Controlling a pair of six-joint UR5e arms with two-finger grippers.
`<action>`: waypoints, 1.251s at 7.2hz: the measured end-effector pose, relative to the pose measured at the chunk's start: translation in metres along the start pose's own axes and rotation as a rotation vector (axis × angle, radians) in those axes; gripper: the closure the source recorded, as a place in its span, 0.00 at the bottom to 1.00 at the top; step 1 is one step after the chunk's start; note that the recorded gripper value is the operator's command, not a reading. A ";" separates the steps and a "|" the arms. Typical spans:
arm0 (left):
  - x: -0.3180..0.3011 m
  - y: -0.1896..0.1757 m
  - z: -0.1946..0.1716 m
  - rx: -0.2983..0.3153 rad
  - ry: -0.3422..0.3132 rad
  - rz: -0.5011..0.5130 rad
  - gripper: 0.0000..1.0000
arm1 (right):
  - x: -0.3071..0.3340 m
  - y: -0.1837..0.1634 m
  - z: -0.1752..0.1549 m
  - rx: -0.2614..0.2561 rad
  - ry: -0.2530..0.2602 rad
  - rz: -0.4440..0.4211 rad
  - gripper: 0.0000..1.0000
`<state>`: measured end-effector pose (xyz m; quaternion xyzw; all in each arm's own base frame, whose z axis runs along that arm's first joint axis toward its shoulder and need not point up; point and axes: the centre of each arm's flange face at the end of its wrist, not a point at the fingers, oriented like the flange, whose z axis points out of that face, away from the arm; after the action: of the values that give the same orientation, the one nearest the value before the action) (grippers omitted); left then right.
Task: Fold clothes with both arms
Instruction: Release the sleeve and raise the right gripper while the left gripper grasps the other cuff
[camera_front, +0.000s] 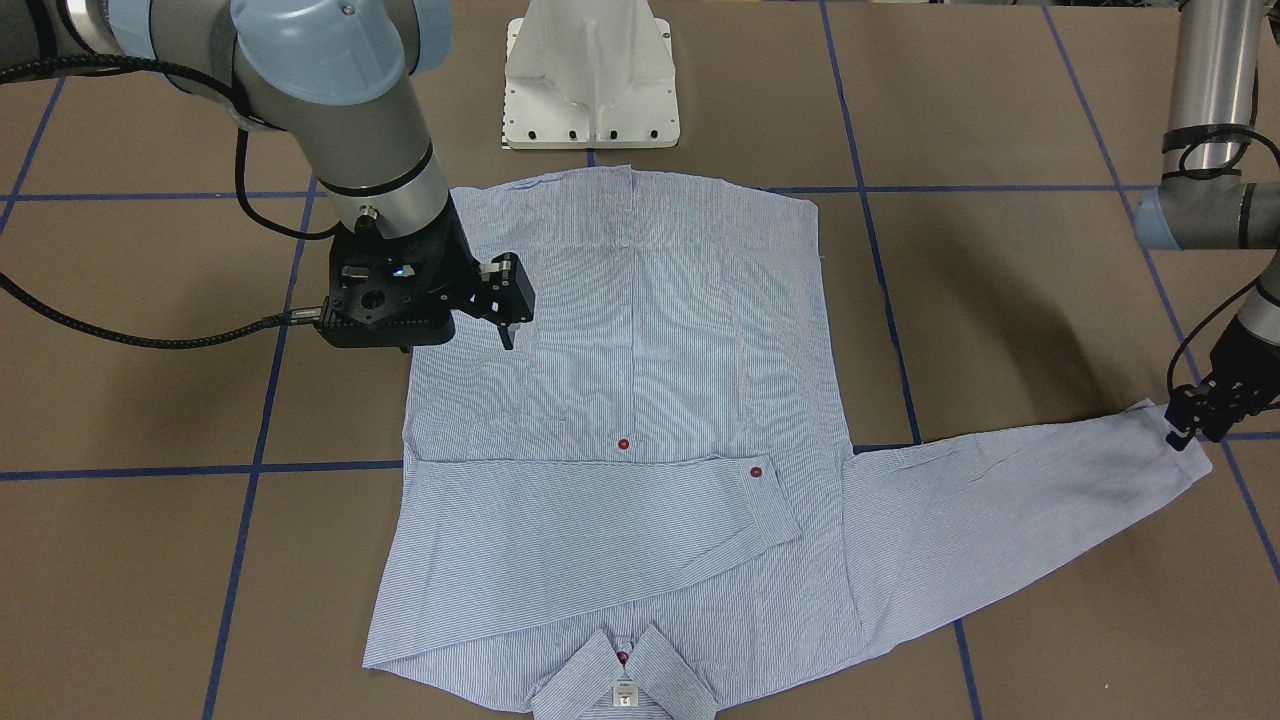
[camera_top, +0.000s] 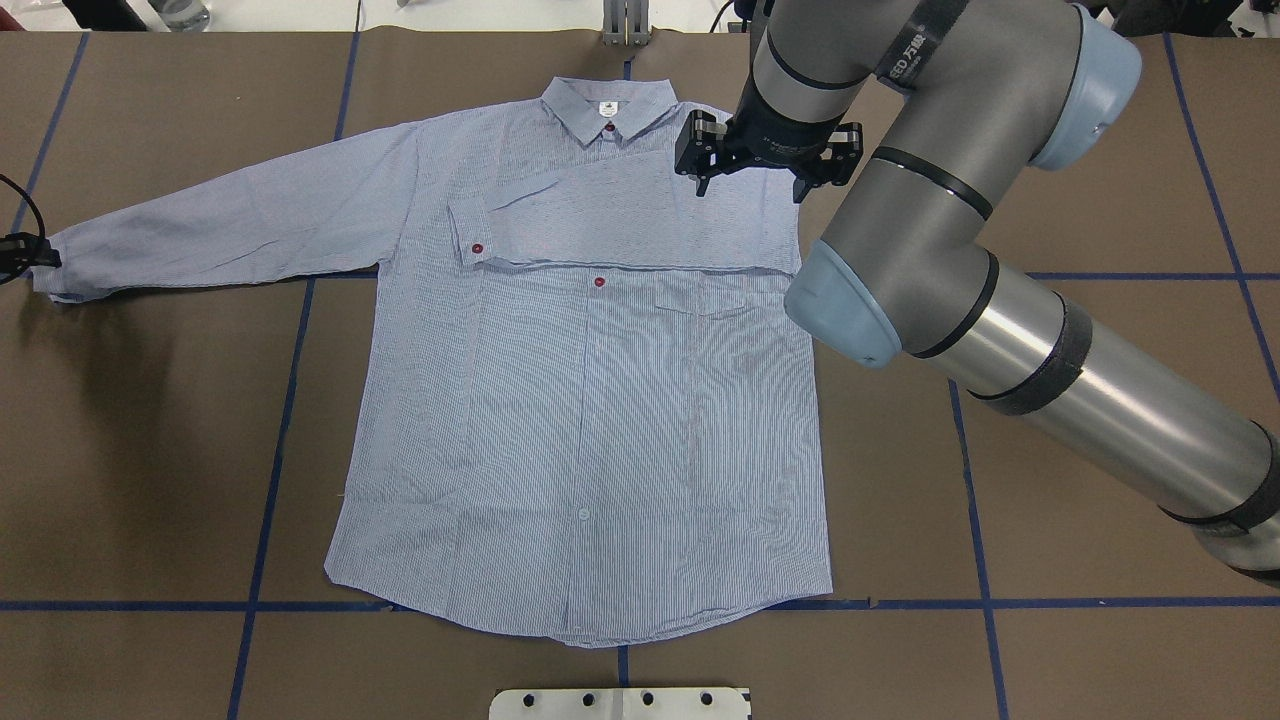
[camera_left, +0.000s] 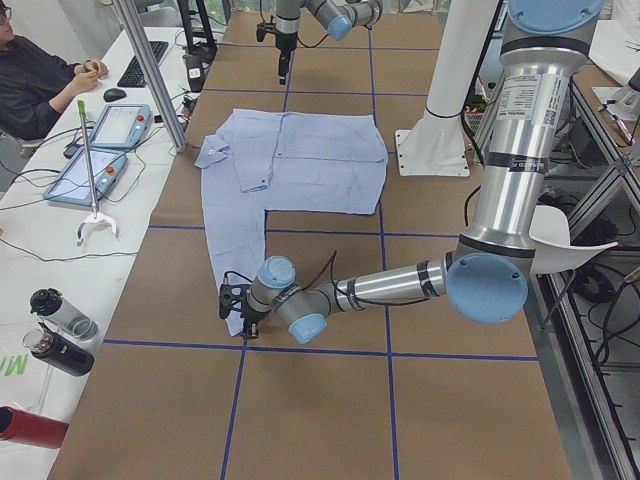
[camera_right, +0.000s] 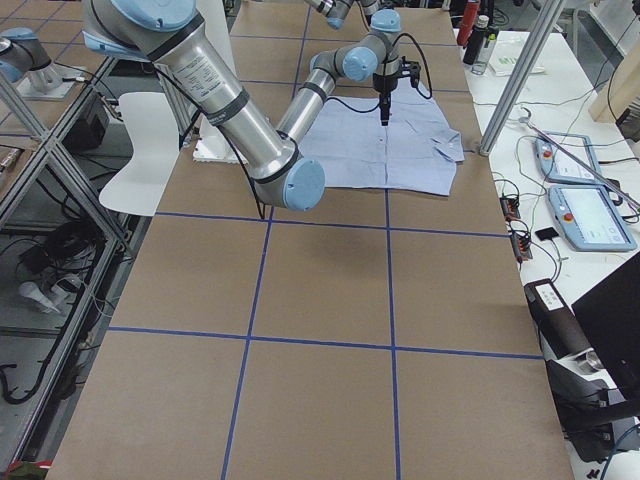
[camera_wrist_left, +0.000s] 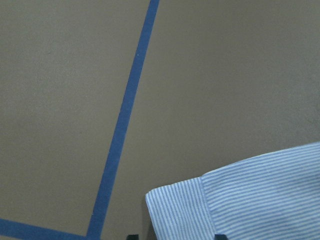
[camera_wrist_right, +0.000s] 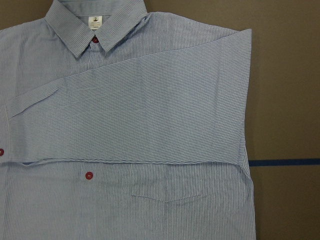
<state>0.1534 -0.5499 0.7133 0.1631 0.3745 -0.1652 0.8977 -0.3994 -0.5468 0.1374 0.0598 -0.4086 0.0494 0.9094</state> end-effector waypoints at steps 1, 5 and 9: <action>0.000 0.000 0.000 0.000 0.000 -0.001 0.50 | 0.000 0.000 0.000 0.001 0.000 0.000 0.00; 0.002 -0.001 0.000 0.002 0.002 -0.056 0.93 | 0.004 0.001 0.000 0.004 0.002 0.001 0.00; 0.016 -0.006 -0.009 0.004 0.029 -0.063 1.00 | 0.010 0.000 -0.001 0.004 0.002 0.005 0.00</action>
<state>0.1556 -0.5543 0.6947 0.1555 0.3920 -0.1918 0.8862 -0.3920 -0.5464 0.1436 0.0606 -0.4079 0.0528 0.9095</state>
